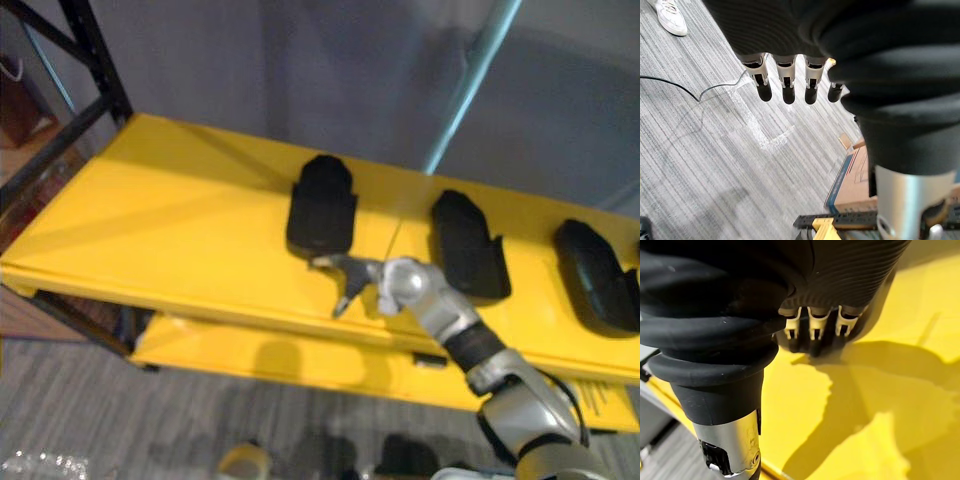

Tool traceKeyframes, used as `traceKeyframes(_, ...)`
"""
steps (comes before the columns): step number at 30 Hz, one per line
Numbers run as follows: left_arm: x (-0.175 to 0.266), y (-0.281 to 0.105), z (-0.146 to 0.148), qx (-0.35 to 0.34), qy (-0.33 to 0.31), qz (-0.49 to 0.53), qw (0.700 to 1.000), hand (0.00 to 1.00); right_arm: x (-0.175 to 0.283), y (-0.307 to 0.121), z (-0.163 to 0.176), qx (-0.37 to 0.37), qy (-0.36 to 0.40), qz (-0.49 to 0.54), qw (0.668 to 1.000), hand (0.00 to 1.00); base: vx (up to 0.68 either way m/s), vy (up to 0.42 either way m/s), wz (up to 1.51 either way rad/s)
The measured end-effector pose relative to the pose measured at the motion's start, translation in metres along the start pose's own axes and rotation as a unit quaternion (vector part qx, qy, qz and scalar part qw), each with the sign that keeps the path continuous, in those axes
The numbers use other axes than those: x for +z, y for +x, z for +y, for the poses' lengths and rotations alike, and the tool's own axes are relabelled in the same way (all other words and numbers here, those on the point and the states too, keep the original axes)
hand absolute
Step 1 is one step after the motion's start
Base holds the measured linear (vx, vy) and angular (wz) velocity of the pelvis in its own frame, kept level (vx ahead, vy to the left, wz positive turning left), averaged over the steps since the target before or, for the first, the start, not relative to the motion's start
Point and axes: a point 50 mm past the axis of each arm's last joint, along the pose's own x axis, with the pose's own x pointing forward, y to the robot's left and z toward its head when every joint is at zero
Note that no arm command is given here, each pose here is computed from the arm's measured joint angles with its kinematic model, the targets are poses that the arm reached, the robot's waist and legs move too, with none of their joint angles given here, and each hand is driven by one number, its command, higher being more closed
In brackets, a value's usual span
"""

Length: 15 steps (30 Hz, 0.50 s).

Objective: Walk over and take plastic housings, then place them on the shelf

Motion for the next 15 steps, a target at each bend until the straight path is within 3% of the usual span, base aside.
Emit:
traceKeyframes(8,0.0,0.0,0.0,0.001,-0.001,0.0,1.0,0.0,0.038,-0.006,-0.016,-0.026,0.016,-0.102,0.994,0.0,0.0,0.0,0.0)
traceKeyframes(15,-0.001,0.0,0.004,0.005,0.0,0.001,1.0,0.0,0.07,-0.028,-0.047,-0.177,0.023,-0.183,0.967,0.0,0.0,0.0,-0.02)
